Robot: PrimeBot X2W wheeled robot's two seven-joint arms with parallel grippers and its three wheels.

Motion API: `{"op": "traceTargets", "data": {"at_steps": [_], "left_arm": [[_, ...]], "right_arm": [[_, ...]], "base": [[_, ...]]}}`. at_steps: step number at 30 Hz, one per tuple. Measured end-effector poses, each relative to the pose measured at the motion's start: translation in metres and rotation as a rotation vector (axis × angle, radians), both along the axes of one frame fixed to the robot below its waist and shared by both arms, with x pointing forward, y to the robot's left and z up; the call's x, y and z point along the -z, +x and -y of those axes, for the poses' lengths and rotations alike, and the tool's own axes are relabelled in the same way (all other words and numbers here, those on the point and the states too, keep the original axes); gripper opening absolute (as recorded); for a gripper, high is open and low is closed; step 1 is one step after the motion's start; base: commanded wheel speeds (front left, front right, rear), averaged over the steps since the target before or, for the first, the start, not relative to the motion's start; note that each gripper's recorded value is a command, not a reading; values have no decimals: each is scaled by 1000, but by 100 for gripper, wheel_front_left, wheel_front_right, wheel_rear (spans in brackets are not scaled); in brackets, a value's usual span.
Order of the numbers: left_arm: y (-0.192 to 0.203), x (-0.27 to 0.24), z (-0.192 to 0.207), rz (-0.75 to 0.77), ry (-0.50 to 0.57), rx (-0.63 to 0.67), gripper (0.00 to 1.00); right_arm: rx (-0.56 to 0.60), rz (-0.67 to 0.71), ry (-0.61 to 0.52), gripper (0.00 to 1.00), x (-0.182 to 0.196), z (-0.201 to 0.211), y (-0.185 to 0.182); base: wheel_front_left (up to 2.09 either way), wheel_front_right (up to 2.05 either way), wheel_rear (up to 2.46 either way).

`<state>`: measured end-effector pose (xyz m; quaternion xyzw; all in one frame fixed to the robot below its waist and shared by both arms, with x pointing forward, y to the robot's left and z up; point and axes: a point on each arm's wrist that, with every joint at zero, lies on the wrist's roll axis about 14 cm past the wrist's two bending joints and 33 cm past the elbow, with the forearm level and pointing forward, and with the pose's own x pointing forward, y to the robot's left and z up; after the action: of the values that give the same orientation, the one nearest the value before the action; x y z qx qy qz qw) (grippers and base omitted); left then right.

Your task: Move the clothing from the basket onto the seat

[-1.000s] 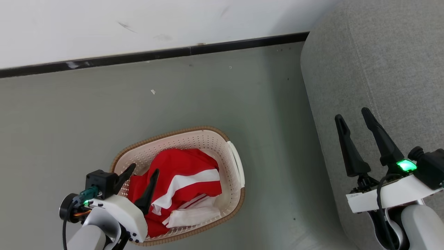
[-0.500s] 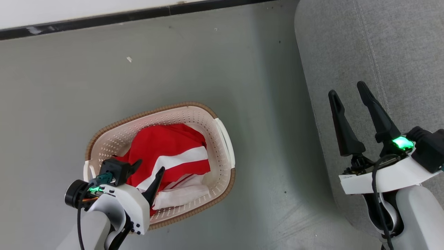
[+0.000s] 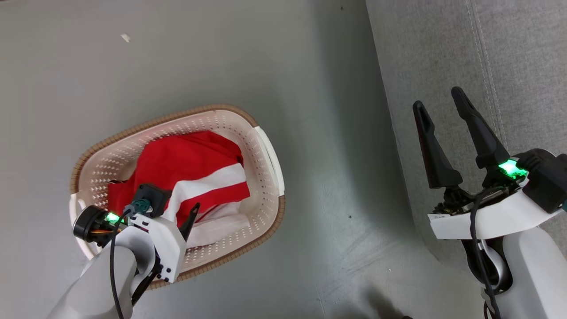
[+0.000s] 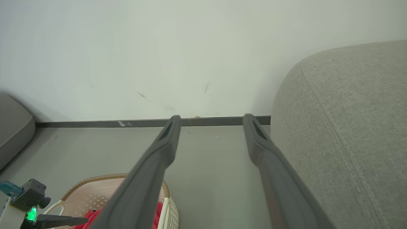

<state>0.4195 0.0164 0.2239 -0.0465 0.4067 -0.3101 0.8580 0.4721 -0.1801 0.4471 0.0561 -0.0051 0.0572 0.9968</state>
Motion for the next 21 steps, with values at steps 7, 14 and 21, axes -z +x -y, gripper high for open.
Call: {"op": "traceTargets", "data": {"at_steps": [7,14,21], "left_arm": [[-11,34,6,-64,54,87,100],[-11,61,11,-119,75,116,100],[-8,84,15,-142,100,162,100]], "right_arm": [[7,-18,-26,100,11,5,6],[6,-65,-47,100,31,7,6],[10,-84,-58,100,43,8,11]], "base": [[0,0,0],[0,0,0],[0,0,0]]}}
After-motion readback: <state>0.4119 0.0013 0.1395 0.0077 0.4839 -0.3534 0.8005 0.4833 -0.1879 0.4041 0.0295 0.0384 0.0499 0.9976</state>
